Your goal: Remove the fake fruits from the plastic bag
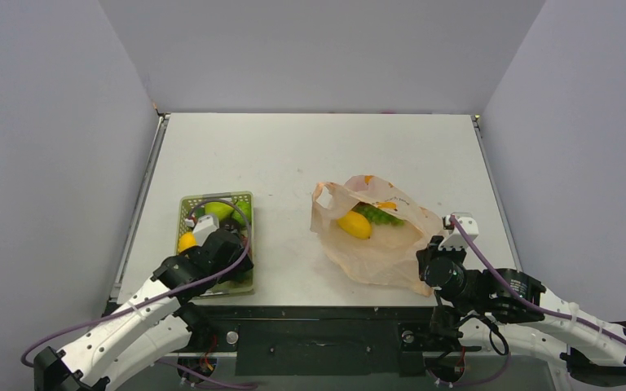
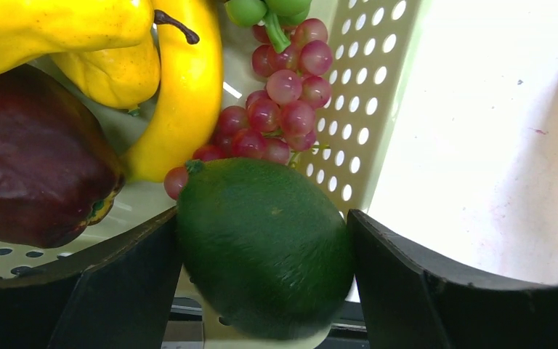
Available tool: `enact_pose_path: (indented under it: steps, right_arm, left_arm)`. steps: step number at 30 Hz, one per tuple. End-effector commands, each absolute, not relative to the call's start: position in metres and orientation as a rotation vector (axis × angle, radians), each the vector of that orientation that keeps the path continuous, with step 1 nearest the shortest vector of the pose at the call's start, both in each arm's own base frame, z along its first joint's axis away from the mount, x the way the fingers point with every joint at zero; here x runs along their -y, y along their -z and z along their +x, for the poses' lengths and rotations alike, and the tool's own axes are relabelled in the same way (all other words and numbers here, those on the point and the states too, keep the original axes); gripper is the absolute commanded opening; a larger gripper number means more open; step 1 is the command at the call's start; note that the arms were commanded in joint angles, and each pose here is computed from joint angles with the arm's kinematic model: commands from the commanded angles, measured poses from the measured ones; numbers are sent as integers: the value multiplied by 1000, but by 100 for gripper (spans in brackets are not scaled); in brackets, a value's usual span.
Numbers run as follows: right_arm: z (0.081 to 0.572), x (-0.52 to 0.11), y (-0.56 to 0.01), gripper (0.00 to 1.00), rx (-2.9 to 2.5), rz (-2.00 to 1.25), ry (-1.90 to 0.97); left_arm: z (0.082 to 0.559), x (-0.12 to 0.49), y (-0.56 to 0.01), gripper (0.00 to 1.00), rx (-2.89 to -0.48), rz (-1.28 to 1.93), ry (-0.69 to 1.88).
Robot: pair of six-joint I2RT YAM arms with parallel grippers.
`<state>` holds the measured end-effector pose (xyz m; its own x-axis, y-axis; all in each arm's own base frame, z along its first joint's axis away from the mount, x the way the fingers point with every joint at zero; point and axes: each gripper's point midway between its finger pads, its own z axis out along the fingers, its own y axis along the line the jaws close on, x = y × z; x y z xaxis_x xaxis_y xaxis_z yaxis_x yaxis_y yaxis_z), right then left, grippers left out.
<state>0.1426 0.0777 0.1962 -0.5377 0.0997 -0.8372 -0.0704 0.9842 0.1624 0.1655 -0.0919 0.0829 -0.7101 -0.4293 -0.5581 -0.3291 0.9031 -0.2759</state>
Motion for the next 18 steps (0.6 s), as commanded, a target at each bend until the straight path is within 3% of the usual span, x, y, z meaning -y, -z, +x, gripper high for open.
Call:
enact_pose_path:
  steps: [1, 11, 15, 18]
  right_arm:
    - [144, -82, -199, 0, -2107, 20, -241]
    - [144, -83, -200, 0, -2108, 15, -251]
    - [144, -84, -199, 0, -2108, 11, -253]
    - [143, -85, -199, 0, -2114, 1, -257]
  left_arm:
    - [177, 107, -112, 77, -2348, -545, 339]
    - [181, 98, -156, 78, -2272, -570, 338]
    - [182, 119, -214, 74, -2154, -482, 588]
    - [176, 165, -259, 71, -2050, -321, 942]
